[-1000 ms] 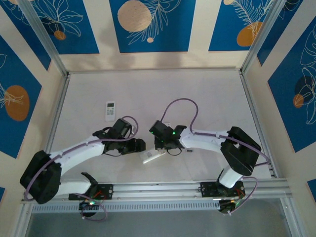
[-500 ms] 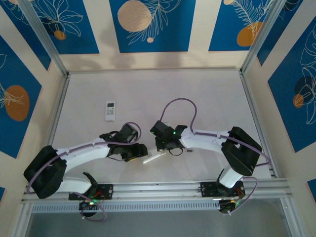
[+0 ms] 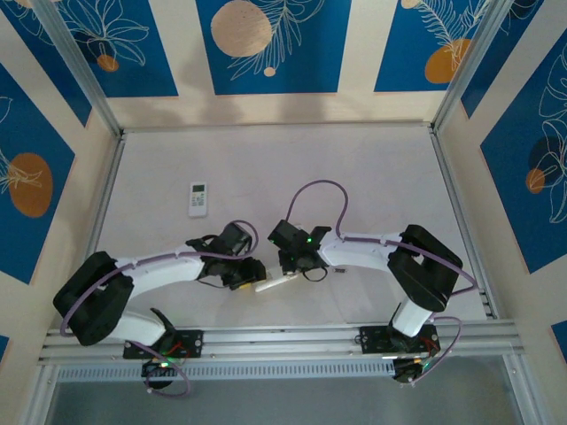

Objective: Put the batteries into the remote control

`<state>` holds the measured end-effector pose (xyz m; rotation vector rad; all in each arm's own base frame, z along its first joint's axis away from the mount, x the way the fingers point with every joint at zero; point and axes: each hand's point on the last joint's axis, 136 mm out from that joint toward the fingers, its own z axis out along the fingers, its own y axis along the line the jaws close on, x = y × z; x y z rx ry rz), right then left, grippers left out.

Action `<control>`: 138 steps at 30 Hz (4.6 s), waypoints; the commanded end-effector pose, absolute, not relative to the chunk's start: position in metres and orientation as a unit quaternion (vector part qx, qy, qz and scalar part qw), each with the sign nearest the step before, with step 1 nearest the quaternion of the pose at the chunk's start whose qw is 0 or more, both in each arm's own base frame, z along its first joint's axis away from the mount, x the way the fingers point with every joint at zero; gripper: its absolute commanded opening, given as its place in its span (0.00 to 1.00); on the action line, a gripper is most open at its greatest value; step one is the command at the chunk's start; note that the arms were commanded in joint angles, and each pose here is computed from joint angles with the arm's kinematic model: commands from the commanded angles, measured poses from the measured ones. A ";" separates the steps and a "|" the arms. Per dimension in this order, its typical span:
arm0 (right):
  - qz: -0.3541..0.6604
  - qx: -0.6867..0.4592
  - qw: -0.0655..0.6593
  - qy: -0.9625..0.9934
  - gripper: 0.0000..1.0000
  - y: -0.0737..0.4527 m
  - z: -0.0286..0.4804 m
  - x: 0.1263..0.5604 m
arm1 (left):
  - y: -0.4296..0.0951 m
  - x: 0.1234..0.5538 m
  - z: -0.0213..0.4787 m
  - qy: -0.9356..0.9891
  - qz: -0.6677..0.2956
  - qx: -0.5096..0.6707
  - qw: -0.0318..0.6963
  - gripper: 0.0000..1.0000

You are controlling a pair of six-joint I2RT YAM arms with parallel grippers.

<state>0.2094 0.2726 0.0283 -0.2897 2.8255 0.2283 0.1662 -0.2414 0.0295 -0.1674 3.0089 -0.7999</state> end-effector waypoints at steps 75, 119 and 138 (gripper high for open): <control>0.075 -0.133 0.116 0.981 0.16 0.272 0.043 0.202 | -0.233 0.162 0.010 0.977 -0.212 -0.013 0.010 0.44; 0.027 -0.185 0.144 0.972 0.14 0.256 0.012 0.187 | -0.238 0.162 0.011 0.975 -0.223 -0.015 0.008 0.43; 0.026 -0.166 0.142 0.976 0.14 0.246 0.012 0.181 | -0.237 0.162 0.012 0.975 -0.222 -0.016 0.008 0.43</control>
